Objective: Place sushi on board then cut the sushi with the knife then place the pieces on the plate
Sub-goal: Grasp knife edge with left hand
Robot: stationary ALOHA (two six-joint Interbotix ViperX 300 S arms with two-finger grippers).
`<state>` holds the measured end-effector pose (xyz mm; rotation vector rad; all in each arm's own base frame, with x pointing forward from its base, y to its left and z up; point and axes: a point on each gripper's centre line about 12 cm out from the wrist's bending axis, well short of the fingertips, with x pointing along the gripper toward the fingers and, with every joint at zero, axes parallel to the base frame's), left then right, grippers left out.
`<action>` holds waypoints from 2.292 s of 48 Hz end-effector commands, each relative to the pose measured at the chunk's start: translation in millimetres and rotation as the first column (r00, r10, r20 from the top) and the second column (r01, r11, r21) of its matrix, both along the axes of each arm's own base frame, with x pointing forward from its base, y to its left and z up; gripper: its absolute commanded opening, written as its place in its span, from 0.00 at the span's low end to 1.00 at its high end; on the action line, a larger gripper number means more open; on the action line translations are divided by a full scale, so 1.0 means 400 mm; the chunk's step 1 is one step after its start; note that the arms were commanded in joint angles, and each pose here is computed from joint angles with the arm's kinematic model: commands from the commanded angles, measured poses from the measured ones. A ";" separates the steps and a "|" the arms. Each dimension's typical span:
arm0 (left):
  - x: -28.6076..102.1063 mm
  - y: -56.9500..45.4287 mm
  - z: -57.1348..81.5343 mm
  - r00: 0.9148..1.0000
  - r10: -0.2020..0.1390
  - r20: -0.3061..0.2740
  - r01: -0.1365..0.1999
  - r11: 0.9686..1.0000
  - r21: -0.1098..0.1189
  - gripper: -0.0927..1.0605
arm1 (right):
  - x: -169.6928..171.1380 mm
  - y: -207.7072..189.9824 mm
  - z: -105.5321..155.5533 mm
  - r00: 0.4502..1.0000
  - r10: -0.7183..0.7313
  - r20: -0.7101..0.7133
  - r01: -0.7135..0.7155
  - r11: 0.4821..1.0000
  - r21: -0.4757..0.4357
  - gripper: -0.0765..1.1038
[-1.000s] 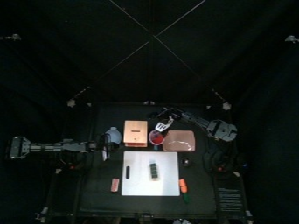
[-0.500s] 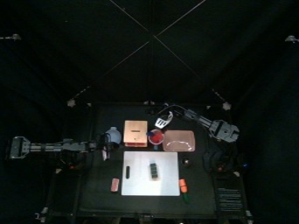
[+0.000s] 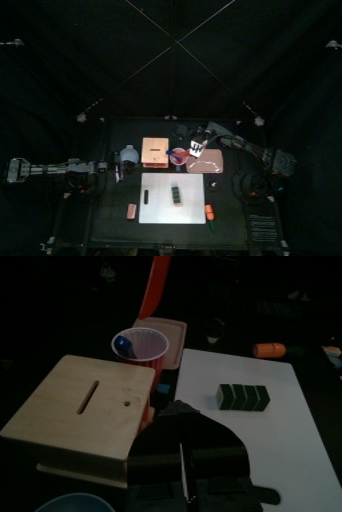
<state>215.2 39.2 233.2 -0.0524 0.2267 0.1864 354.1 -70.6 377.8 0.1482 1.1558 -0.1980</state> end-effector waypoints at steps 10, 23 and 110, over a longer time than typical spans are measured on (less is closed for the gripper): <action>0.030 -0.030 0.067 0.996 -0.057 0.075 0.057 0.998 -0.003 0.40 | 0.013 0.178 -0.080 0.961 0.133 0.243 -0.109 0.988 -0.110 0.34; 0.063 -0.087 0.080 0.986 -0.155 0.068 0.156 0.988 -0.005 0.77 | -0.025 0.220 -0.164 0.919 0.157 0.362 -0.101 0.980 -0.171 0.34; 0.386 -0.174 -0.106 0.906 -0.244 -0.347 0.218 0.970 -0.112 0.49 | -0.113 0.243 -0.370 0.846 0.168 0.506 -0.159 0.985 -0.062 0.34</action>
